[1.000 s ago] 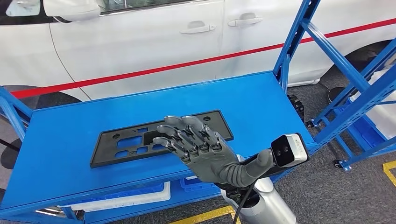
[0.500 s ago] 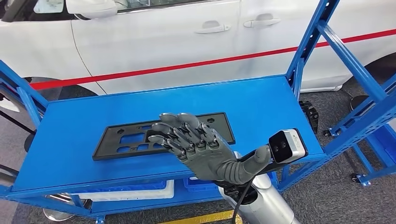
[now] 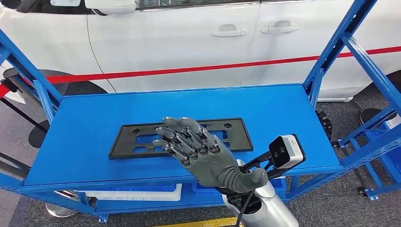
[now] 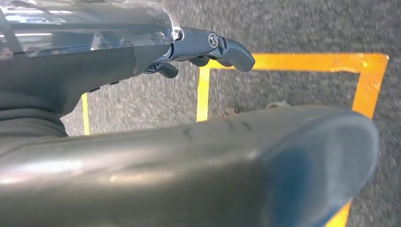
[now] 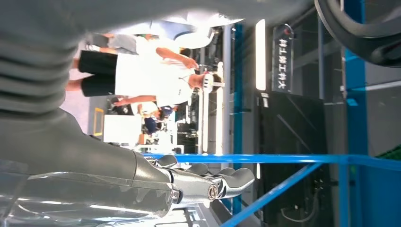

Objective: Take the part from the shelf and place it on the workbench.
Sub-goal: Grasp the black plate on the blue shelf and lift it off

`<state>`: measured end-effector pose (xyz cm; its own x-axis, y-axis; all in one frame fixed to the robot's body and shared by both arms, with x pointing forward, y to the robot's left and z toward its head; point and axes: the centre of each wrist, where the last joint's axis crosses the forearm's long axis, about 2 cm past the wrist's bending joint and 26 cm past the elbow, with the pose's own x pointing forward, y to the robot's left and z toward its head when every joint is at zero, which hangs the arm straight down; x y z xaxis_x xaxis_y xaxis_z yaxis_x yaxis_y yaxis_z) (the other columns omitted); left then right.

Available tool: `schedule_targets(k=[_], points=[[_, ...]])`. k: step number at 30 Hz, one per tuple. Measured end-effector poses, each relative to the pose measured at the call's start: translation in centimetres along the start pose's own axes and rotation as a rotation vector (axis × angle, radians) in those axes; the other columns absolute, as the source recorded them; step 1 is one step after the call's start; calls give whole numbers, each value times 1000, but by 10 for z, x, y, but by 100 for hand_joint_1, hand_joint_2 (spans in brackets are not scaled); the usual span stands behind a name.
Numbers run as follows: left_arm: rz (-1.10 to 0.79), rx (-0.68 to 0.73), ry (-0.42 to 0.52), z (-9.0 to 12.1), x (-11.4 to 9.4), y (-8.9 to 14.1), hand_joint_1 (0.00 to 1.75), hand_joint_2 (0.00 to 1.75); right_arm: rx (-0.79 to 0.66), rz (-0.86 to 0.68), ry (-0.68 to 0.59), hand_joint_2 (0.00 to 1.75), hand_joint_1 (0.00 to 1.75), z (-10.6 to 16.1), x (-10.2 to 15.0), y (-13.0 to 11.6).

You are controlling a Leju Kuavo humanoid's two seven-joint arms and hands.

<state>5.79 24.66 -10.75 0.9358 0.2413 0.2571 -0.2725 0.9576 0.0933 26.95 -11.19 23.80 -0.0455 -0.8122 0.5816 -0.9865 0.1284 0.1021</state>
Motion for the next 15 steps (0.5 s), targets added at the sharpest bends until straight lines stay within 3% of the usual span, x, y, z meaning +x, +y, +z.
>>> schedule_targets(k=[4, 7, 15], points=[[6, -3, -1, 0, 1, -1, 0, 0, -27, 73, 53, 175, 0, 5, -1, -1], [11, -2, -1, 0, 0, -1, 0, 0, -77, 209, 102, 175, 0, 10, -1, -3], [13, -9, -3, 0, -1, 0, 0, 0, -253, 809, 263, 175, 0, 20, 0, -9]])
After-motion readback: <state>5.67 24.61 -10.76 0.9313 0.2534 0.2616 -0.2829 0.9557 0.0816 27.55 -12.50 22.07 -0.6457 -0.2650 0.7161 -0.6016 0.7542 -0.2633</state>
